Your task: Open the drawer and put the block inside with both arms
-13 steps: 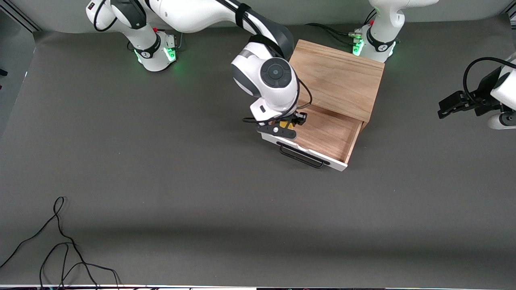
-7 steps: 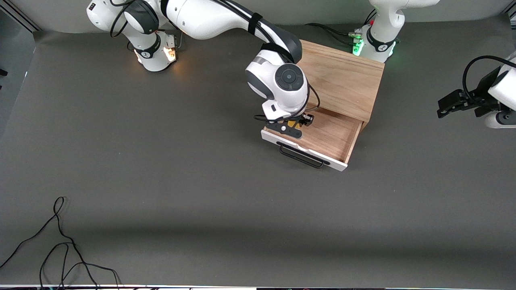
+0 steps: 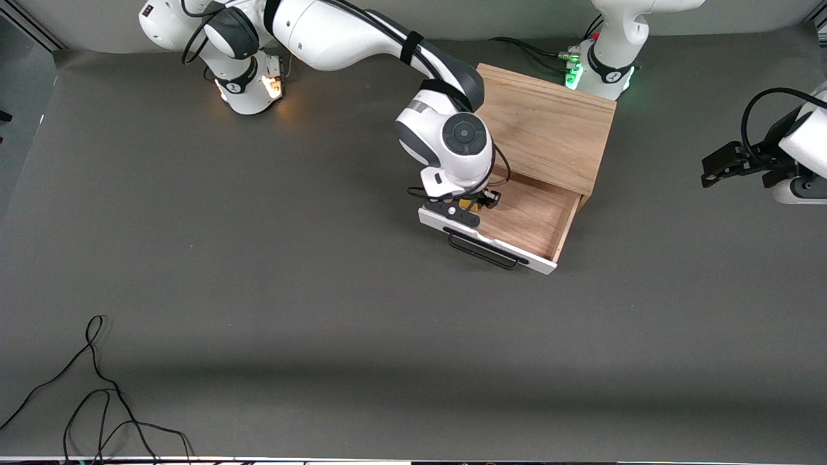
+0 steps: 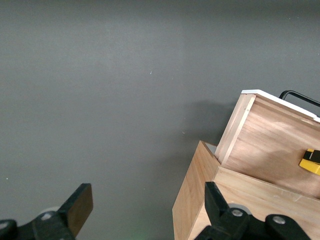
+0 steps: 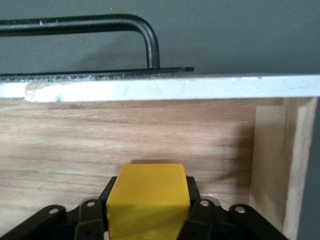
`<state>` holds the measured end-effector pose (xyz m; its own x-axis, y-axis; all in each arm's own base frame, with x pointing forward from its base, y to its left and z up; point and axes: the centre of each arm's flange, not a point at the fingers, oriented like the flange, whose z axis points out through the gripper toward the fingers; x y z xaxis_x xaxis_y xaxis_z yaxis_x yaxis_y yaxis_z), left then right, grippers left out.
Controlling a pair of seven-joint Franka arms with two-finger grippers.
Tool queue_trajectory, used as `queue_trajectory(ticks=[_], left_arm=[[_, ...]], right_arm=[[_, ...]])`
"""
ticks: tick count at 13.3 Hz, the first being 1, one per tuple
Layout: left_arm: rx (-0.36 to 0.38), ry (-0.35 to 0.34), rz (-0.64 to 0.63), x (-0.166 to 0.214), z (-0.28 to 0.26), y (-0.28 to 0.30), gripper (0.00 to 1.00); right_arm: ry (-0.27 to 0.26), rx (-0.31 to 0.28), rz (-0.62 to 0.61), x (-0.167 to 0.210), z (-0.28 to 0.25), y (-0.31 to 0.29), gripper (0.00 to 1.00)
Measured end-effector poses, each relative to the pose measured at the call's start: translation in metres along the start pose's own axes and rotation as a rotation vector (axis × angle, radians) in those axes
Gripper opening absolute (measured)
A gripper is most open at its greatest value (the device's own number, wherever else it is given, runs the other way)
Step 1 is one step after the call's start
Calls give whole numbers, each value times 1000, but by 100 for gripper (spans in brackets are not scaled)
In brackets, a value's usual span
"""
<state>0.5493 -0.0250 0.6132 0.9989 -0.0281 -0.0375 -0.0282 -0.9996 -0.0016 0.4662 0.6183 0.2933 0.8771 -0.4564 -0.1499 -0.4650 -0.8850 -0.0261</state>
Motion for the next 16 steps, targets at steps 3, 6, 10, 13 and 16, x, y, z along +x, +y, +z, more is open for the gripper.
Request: queue_trajectory(ticks=[3, 6, 10, 13, 16], left_arm=[[0, -10, 2, -1, 1, 1, 100], [1, -10, 2, -1, 0, 1, 100], [1, -40, 7, 1, -3, 1, 100], [2, -50, 26, 1, -1, 1, 100], [14, -52, 30, 2, 0, 1, 100]], right_arm=[[5, 12, 4, 4, -5, -1, 79], [12, 34, 11, 11, -31, -2, 79], [46, 33, 23, 21, -131, 18, 81], [56, 6, -20, 48, -238, 69, 82], [30, -58, -122, 102, -323, 149, 91]])
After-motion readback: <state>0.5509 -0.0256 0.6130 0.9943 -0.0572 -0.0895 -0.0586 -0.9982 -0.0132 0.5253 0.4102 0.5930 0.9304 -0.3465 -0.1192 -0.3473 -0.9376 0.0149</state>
